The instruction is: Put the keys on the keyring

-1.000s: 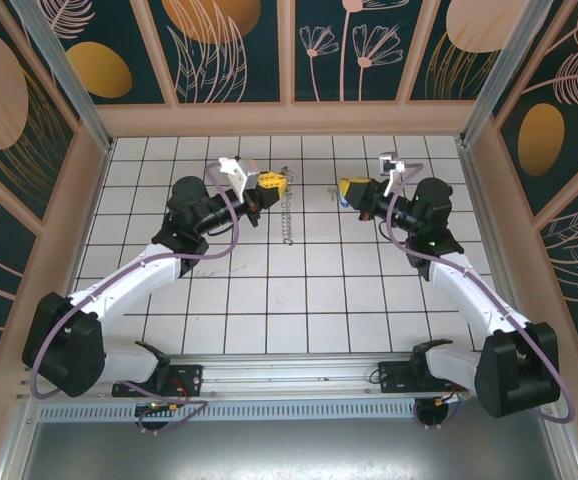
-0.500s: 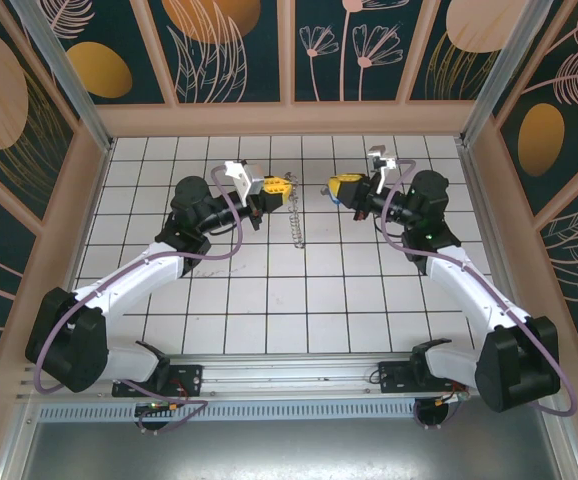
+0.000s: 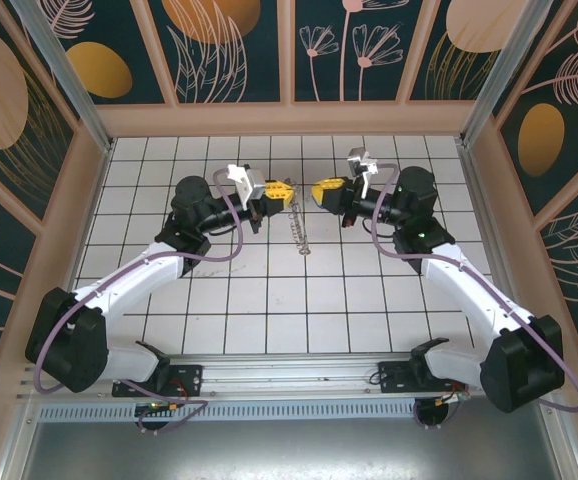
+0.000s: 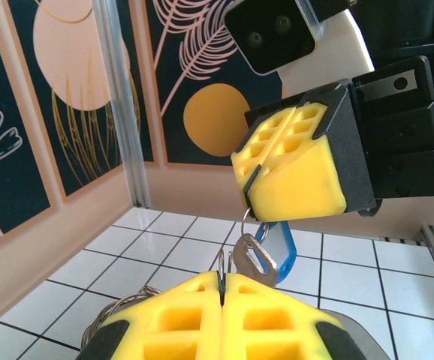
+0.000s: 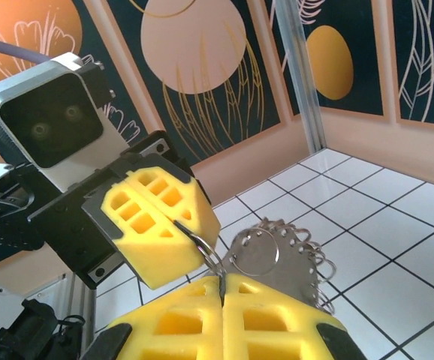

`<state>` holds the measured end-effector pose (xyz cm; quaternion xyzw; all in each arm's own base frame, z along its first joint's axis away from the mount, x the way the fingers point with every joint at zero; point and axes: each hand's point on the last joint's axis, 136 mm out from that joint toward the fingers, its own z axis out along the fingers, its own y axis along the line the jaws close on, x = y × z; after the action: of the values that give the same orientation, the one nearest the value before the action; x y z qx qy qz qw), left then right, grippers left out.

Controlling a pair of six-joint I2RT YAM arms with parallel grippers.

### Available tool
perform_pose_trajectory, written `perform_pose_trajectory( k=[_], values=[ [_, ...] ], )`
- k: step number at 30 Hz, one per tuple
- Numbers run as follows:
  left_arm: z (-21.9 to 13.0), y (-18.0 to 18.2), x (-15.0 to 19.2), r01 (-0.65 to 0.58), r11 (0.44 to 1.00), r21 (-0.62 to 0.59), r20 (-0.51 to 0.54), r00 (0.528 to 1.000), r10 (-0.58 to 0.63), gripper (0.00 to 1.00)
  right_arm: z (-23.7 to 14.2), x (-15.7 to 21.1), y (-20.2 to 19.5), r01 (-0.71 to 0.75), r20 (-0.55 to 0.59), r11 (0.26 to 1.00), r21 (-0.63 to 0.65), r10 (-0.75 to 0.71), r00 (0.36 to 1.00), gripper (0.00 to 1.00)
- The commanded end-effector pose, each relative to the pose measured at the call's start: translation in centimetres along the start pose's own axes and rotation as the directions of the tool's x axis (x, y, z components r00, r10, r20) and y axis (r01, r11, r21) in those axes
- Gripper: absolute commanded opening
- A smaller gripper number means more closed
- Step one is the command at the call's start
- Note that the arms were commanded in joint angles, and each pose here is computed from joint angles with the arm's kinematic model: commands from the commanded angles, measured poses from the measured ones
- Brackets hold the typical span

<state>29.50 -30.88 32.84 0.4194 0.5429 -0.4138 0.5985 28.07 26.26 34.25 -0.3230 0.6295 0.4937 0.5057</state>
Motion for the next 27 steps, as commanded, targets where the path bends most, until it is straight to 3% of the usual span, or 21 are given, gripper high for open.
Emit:
perform_pose_trajectory(
  k=[1, 27],
  values=[
    [-0.1, -1.1, -3.1, -0.079, 0.996, 0.047, 0.06, 0.995, 0.077, 0.0, 0.4, -1.1, 1.2, 0.063, 0.007, 0.997, -0.039, -0.063, 0.998, 0.0],
    [0.8, -1.3, -1.7, -0.004, 0.994, 0.107, 0.007, 1.0, 0.004, 0.0, 1.1, -2.4, 3.2, 0.113, 0.038, 0.991, -0.077, -0.11, 0.993, 0.0]
  ],
)
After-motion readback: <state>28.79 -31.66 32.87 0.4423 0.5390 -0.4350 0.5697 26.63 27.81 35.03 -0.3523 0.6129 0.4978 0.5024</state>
